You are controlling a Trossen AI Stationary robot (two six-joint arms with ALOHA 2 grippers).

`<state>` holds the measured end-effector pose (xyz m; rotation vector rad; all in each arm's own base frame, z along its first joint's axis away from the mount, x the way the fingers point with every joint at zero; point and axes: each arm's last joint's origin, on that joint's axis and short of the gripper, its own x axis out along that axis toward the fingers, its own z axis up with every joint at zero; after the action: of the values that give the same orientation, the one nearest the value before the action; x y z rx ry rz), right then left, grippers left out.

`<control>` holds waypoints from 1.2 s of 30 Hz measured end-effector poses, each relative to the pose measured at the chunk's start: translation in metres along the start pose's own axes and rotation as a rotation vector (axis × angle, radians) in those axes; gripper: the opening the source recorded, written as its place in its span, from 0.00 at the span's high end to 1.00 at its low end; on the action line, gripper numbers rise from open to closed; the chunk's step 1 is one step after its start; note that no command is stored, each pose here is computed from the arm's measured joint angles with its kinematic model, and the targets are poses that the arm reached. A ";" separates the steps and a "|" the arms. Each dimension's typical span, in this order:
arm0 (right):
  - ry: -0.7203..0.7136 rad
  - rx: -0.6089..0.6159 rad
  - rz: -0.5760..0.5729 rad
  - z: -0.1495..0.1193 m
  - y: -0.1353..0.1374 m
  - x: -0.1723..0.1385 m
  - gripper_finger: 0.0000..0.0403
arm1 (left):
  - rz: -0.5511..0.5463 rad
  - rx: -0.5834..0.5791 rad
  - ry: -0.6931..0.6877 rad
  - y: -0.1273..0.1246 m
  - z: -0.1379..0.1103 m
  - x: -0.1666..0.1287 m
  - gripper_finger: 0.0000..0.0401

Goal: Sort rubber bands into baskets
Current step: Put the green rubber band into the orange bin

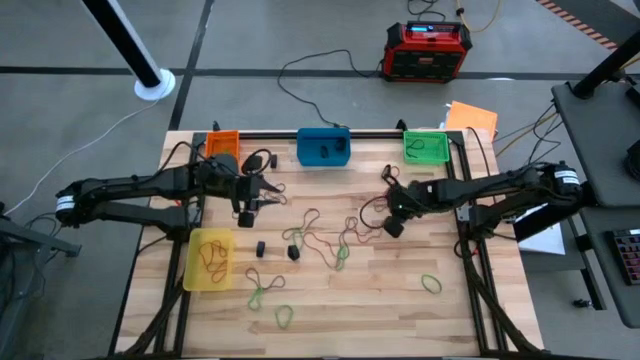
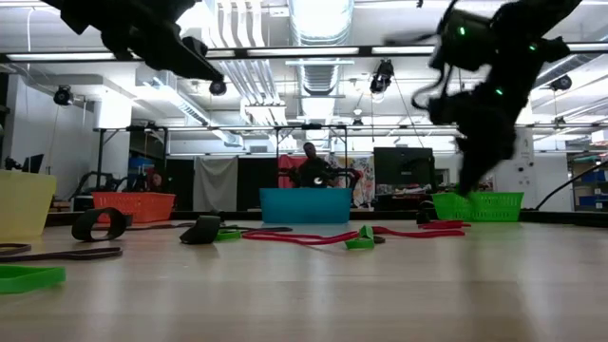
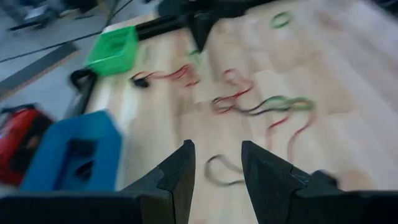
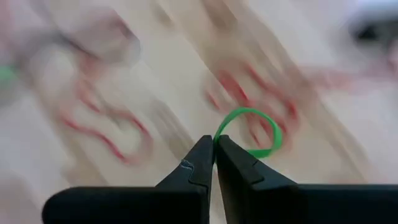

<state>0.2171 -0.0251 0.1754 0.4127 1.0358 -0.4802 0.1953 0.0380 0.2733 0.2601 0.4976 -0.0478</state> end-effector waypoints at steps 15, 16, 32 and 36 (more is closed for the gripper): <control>-0.640 -0.349 0.364 0.058 0.034 -0.014 0.97 | -0.048 -0.049 -0.196 0.010 0.014 0.042 0.71; -0.662 -0.365 0.364 0.060 0.035 -0.013 0.97 | -0.047 -0.051 -0.202 0.011 0.014 0.047 0.71; -1.034 -0.350 0.428 0.084 0.053 0.017 0.97 | -0.054 -0.158 -0.164 0.015 -0.004 0.100 0.46; -1.094 -0.344 0.440 0.087 0.055 0.022 0.97 | 0.017 -0.176 -0.134 0.018 -0.006 0.107 0.38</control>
<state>0.3191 -0.0308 0.2002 0.0215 -0.0546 -0.0722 0.2883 0.0591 0.2218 0.0877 0.3634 -0.0043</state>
